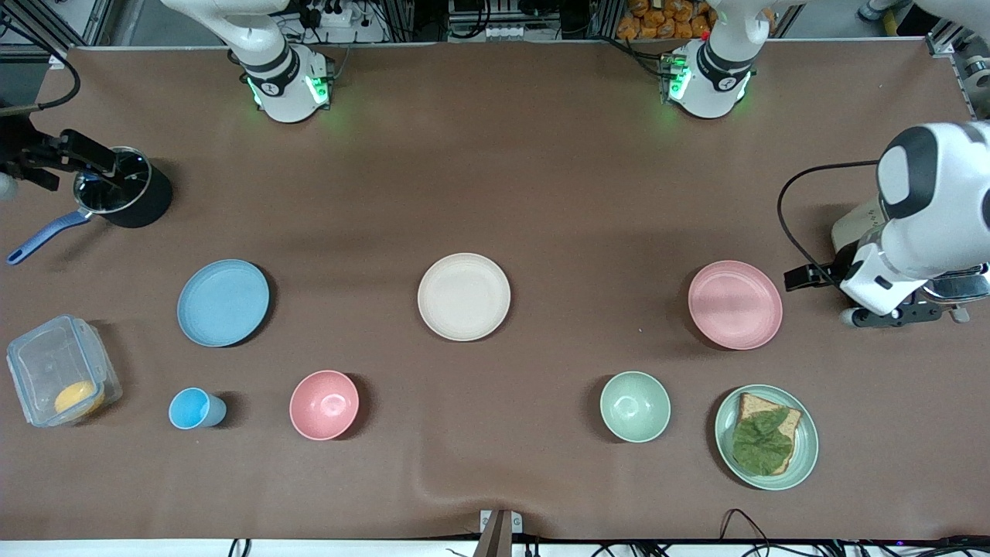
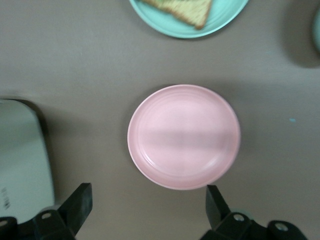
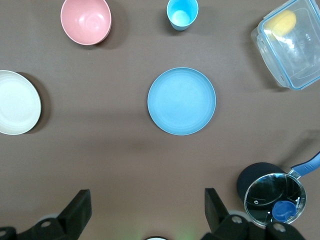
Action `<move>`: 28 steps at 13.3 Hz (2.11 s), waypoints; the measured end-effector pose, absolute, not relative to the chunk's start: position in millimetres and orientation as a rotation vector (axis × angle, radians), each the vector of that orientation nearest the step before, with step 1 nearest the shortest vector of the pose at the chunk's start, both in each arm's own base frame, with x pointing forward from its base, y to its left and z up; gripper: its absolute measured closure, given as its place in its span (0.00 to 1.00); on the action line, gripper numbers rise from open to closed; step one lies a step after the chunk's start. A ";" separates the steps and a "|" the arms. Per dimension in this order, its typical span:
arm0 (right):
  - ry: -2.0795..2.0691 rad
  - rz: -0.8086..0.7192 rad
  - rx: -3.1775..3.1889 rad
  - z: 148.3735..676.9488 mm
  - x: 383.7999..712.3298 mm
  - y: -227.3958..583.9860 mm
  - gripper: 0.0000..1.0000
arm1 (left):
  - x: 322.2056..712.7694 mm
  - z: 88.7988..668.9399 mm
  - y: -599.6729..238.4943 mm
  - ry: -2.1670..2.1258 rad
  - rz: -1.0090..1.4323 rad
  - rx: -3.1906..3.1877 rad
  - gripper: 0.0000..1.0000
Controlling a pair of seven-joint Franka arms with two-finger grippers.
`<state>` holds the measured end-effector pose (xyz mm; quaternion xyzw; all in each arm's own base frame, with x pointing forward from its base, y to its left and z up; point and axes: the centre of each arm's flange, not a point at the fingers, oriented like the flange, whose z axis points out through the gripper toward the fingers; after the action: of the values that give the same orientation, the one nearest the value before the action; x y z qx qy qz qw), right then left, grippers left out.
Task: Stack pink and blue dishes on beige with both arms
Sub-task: 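Grasp the pink plate with the left gripper while the right gripper reaches the blue plate, then carry the pink plate onto the beige plate while the right gripper grips the blue plate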
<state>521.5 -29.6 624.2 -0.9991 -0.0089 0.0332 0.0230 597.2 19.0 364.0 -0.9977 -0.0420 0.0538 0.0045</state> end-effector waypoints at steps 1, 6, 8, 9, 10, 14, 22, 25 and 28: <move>-0.028 0.108 -3.093 622.7 522.3 -29.5 0.00 | 594.0 342.8 29.9 -0.133 0.191 -3.116 0.00; -0.037 0.183 -3.087 602.1 527.6 -28.9 0.00 | 596.6 282.1 59.1 -0.119 0.226 -3.103 0.04; -0.055 0.300 -3.072 574.5 534.0 -28.8 0.00 | 596.3 262.0 57.8 -0.114 0.257 -3.106 0.07; -0.061 0.347 -3.065 561.4 538.4 -28.9 0.00 | 596.3 253.0 56.7 -0.111 0.267 -3.108 0.09; -0.064 0.388 -3.058 548.1 543.4 -29.0 0.00 | 596.0 244.4 55.7 -0.108 0.280 -3.110 0.09; -0.059 0.555 -3.025 509.0 550.8 -30.6 0.00 | 594.7 218.5 54.8 -0.106 0.311 -3.113 0.16; 0.048 0.562 -3.012 482.8 561.7 -70.0 0.00 | 591.6 190.0 57.8 -0.115 0.344 -3.117 0.28; 0.016 0.635 -2.989 480.0 556.1 -64.6 0.00 | 590.4 186.5 61.0 -0.124 0.352 -3.117 0.32; -0.109 0.717 -2.951 480.9 550.6 -36.2 0.00 | 590.6 186.6 61.0 -0.124 0.351 -3.117 0.61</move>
<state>550.6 -36.2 480.9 -0.9698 -0.0359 0.2358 0.0515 590.6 61.0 186.6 -0.9930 -0.0395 0.1118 0.0010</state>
